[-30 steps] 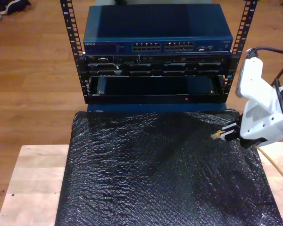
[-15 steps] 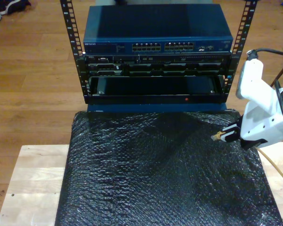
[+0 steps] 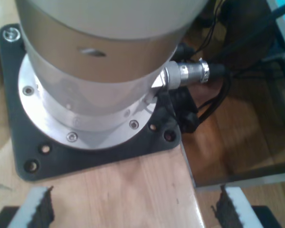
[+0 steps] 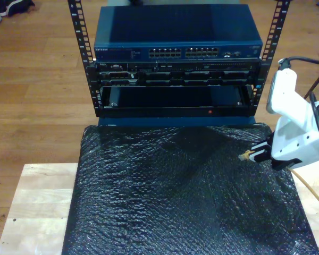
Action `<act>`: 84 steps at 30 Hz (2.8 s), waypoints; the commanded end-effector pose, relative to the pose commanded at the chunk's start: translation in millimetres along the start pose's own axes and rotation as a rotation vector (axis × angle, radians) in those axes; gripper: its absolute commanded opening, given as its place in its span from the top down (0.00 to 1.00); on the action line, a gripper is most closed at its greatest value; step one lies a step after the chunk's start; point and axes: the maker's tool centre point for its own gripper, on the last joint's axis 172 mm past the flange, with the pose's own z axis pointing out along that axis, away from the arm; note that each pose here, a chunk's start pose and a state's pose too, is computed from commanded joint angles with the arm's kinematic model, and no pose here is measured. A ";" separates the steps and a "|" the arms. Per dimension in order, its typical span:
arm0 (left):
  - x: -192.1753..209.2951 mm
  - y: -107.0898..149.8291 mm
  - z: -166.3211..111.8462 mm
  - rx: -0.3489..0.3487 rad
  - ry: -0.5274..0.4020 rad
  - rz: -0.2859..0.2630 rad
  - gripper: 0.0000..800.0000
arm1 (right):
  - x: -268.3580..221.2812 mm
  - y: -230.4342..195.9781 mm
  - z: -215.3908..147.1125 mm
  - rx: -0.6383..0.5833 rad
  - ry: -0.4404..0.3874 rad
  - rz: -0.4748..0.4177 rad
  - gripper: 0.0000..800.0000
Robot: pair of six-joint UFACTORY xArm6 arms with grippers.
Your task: Grab the cable and plug it in
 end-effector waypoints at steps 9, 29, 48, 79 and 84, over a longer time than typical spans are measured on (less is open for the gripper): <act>-18.6 -2.7 27.4 0.038 -0.057 0.011 0.00 | -2.6 -1.5 1.9 0.003 -0.005 0.001 1.00; -28.6 -10.4 48.2 0.060 -0.095 0.050 0.00 | -0.7 -1.0 2.1 0.002 -0.001 0.001 1.00; -33.4 -11.1 52.7 0.072 -0.109 0.054 0.00 | 6.7 3.4 -4.0 -0.016 0.009 -0.016 1.00; -33.9 -11.1 52.0 0.073 -0.110 0.054 0.00 | 13.5 69.6 17.8 -0.386 -0.078 -0.222 1.00; -33.9 -11.1 52.0 0.073 -0.110 0.054 0.00 | 19.6 80.3 15.1 -0.443 -0.077 -0.241 1.00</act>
